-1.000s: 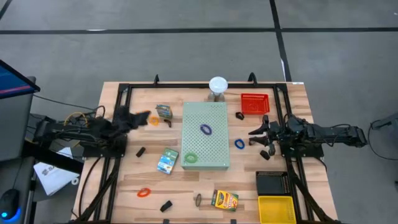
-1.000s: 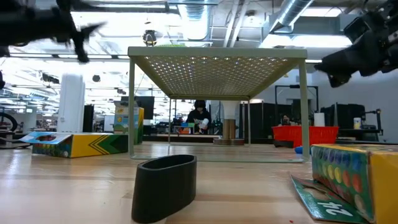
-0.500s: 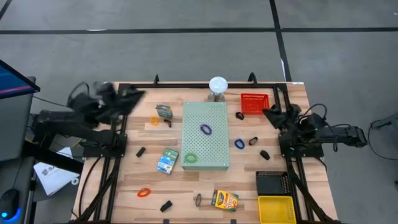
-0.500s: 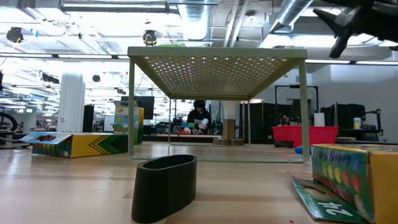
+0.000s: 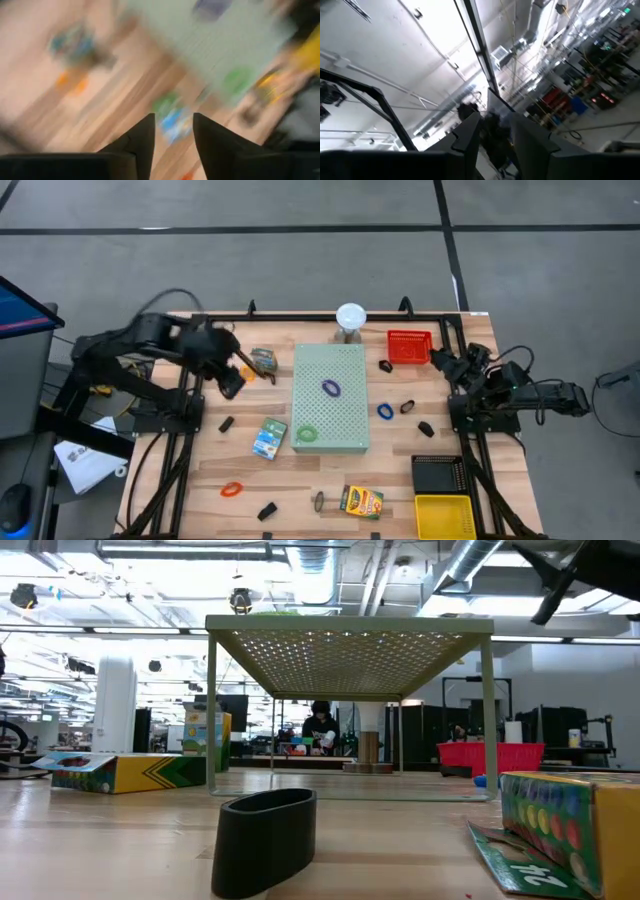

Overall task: Pick & Place Office Desk Supplies
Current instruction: Put the top left yellow crayon box into the red bin

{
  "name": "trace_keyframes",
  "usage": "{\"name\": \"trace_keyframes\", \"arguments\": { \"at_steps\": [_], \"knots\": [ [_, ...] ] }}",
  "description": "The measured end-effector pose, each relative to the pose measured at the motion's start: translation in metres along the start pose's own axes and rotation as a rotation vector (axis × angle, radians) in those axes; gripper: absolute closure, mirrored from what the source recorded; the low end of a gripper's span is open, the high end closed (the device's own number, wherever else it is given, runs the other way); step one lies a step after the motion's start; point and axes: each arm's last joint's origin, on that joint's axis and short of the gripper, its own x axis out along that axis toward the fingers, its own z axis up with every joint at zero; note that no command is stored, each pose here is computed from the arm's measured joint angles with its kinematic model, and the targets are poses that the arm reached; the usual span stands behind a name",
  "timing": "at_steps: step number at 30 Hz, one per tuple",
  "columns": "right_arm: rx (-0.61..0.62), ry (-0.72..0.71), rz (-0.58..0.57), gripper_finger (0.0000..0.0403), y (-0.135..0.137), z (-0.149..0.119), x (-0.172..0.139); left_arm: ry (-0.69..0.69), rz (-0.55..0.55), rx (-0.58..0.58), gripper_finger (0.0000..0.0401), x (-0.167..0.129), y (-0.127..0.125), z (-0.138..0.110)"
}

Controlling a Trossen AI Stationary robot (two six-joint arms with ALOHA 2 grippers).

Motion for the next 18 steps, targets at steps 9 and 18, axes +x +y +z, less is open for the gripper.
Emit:
{"name": "trace_keyframes", "arguments": {
  "at_steps": [9,18],
  "knots": [
    [0.085,-0.045,0.045,0.0294,0.004,0.005,0.0,0.154,0.007,0.421,0.0189,0.059,-0.042,-0.023],
    [0.149,-0.038,0.042,0.0294,0.004,0.004,0.0,0.091,0.084,0.672,0.0119,0.09,-0.049,0.028]
  ]
}}
